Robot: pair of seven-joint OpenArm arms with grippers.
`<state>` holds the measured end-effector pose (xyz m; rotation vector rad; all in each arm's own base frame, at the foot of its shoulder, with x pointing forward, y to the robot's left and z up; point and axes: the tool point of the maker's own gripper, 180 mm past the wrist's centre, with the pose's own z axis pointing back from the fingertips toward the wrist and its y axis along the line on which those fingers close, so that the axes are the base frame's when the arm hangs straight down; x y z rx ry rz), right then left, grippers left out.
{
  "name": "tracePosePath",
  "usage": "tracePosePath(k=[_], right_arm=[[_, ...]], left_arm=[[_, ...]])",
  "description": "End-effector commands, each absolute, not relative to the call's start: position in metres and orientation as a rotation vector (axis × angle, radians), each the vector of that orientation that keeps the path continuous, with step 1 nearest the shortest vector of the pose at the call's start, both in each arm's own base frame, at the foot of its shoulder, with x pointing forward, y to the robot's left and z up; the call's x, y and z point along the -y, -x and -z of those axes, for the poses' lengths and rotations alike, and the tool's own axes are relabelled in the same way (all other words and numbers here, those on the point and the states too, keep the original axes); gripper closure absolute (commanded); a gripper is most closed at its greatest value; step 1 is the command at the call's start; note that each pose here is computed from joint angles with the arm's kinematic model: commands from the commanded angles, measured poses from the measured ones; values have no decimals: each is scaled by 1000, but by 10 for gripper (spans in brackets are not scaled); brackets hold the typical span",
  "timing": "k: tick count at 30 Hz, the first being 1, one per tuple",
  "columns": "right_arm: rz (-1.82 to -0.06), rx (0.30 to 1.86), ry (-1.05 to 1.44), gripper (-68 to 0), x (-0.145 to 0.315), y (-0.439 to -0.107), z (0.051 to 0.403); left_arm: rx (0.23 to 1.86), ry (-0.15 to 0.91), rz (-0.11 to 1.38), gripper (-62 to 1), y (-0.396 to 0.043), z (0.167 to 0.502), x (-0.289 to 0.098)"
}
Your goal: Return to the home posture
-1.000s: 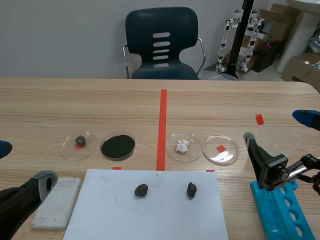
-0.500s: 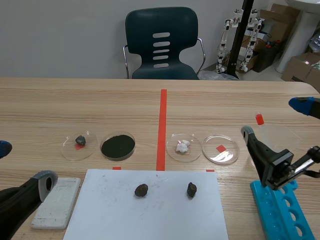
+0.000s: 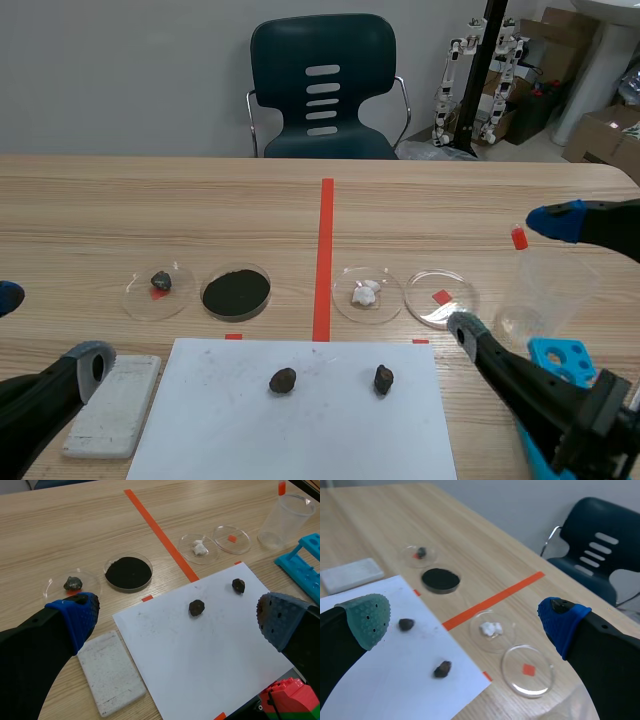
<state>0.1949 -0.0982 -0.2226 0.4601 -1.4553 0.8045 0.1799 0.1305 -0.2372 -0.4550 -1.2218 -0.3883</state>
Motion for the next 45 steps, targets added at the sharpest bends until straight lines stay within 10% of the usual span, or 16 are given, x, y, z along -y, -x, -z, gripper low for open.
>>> tracePosePath(k=[1,45], right_arm=[[-794,1481,-476,-622,98,-193,216],[-849,1414,-562,-621,89,-153,230]], left_arm=[[1251,461,385,-623,-182,229,-130],[1251,461,385,-623,-182,229,-130]])
